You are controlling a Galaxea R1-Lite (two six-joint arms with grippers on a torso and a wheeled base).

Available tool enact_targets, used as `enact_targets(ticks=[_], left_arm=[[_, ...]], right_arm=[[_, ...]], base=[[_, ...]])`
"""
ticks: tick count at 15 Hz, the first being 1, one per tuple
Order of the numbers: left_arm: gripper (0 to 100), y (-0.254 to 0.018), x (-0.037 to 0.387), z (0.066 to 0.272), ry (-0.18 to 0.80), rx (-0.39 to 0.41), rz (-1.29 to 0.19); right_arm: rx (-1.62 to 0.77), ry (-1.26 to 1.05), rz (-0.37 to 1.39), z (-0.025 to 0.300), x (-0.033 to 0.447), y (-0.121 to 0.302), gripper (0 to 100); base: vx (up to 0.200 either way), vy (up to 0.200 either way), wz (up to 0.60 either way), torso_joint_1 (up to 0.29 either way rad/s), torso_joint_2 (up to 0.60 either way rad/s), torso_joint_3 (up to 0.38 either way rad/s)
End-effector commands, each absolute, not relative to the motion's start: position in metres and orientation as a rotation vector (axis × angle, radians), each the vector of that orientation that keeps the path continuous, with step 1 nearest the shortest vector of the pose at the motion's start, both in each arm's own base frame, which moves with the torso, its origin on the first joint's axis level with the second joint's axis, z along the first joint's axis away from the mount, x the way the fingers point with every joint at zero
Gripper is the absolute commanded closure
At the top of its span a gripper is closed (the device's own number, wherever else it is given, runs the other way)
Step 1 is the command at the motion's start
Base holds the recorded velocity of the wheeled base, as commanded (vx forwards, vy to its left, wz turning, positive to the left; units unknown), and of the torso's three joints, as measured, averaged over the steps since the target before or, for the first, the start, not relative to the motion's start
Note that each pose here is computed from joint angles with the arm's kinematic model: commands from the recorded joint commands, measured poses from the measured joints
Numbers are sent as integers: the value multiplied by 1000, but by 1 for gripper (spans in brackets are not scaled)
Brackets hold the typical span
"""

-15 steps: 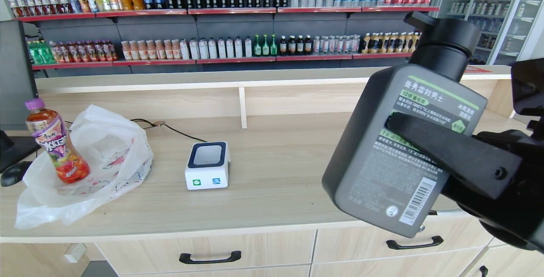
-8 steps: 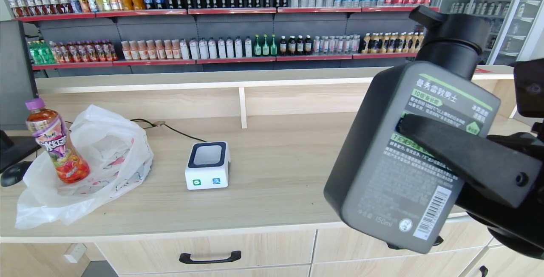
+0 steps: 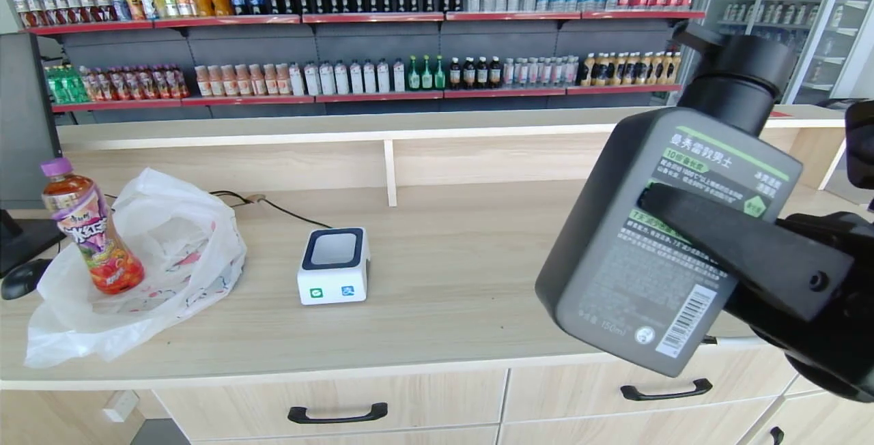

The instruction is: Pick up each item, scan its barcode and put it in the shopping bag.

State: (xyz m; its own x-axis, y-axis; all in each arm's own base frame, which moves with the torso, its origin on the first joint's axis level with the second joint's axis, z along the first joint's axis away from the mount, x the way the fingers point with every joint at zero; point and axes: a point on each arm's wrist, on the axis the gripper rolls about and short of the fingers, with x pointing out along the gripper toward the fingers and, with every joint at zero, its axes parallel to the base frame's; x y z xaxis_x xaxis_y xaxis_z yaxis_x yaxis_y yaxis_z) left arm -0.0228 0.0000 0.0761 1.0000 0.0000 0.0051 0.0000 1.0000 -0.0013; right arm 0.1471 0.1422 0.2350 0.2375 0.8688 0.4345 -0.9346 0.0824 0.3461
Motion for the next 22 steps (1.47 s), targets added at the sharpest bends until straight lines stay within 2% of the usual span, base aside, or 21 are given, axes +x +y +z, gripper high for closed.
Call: enact_targets(ticks=[1,4,7,9,11,14,20,22], left_arm=[[100,0,-23,76,-6,-2,0],[100,0,-23,76,-6,-2,0],[100,0,-23,76,-6,-2,0],[100,0,-23,76,-6,-2,0],[100,0,-23,76,-6,-2,0],[100,0,-23,76,-6,-2,0],[100,0,-23,76,-3,-2,0],[100,0,-23,76,-3,-3,2]], right_arm=[[606,-106,1305,226,155,139,100],[382,-160,1139,201,190,134,100],[222,-159,1050,178,192,130,100],[150,-110,882,156,198,123,100],[126,-133,694,156,208,111,100],[10,-266,464,174,231,107,100],[12,-261,412,174,232,95,100],[15,-270,407,176,231,93,100]], base=[[0,0,0,0,0,0],[0,0,0,0,0,0],[0,0,0,0,0,0],[0,0,0,0,0,0],[0,0,0,0,0,0],[0,0,0,0,0,0],[0,0,0,0,0,0],[0,200,0,5,0,0]])
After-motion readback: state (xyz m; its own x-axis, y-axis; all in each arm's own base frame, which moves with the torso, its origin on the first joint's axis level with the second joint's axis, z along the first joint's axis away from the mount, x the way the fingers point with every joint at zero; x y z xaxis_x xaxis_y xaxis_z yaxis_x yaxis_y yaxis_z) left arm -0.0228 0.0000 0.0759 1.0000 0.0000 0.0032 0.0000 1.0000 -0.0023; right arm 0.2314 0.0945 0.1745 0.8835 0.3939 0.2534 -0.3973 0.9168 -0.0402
